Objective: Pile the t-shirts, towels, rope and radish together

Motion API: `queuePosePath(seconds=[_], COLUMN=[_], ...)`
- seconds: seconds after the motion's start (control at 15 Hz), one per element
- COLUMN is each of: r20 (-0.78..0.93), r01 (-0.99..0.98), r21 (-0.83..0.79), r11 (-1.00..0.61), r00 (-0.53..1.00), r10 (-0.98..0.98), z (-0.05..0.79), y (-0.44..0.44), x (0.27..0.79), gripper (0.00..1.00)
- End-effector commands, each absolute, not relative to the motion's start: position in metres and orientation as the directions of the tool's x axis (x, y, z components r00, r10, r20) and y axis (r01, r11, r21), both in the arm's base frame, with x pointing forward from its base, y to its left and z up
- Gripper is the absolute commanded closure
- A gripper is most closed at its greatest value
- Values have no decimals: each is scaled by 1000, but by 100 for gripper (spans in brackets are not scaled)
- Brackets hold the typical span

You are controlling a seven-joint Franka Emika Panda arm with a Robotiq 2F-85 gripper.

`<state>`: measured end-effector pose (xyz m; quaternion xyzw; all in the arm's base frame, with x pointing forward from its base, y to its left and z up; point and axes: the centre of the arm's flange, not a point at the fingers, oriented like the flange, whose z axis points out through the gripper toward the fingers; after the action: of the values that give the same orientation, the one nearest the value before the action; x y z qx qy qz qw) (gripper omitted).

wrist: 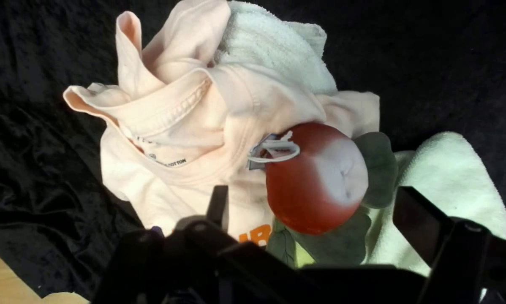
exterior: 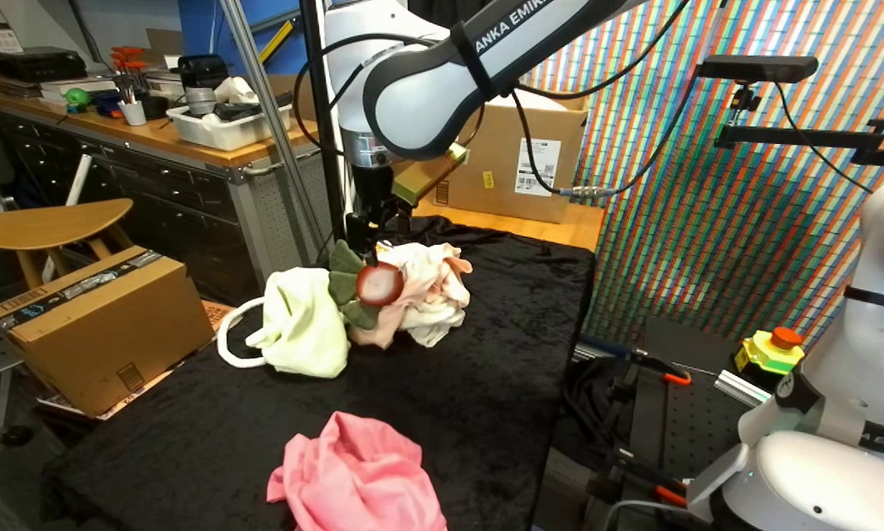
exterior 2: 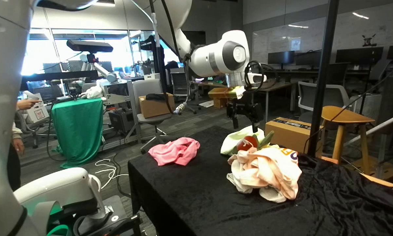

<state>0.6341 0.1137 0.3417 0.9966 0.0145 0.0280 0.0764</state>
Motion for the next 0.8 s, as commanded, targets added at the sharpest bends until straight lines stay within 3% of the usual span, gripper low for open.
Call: queuePosePath(seconds=[0.0,0.73], r20=[53,-19], r01=[73,258], r21=[139,153], r11=[-988,-954], r00=[995,966], r10=[81,258], z=[359,285], y=[133,274], x=[609,543], gripper=[0,0])
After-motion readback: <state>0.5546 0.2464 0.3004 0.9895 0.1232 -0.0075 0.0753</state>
